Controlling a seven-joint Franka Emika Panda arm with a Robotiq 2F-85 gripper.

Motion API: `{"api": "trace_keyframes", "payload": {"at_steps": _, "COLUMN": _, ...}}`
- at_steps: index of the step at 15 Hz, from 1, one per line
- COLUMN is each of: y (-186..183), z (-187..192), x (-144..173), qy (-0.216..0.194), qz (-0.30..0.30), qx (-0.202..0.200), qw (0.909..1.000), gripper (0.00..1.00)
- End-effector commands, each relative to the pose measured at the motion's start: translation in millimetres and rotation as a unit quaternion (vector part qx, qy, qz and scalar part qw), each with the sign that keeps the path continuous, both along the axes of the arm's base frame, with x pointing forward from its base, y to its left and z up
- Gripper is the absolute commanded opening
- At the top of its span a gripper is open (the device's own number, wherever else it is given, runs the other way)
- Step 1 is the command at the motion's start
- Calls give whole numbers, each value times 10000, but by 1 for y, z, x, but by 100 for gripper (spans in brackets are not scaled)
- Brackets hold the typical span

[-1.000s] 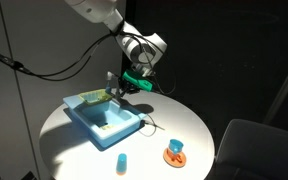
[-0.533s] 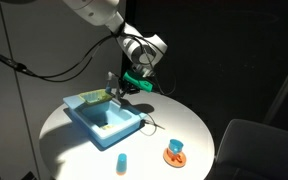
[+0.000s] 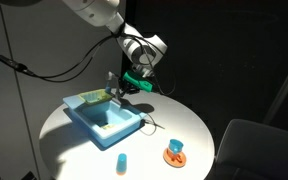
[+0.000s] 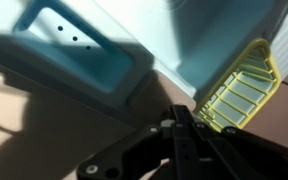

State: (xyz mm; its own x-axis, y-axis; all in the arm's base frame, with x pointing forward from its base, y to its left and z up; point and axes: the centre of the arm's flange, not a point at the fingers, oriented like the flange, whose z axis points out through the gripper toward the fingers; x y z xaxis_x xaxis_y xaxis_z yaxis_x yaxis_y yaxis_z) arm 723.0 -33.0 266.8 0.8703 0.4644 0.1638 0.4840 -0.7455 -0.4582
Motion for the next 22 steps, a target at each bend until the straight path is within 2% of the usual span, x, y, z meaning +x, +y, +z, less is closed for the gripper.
{"api": "trace_keyframes", "payload": {"at_steps": 1, "y": 2, "z": 4, "x": 12, "qy": -50, "qz": -24, "qx": 113, "qw": 9999, "gripper": 0}}
{"api": "trace_keyframes", "payload": {"at_steps": 22, "y": 1, "z": 19, "x": 13, "qy": -285, "qz": -24, "qx": 160, "qw": 9995, "gripper": 0}}
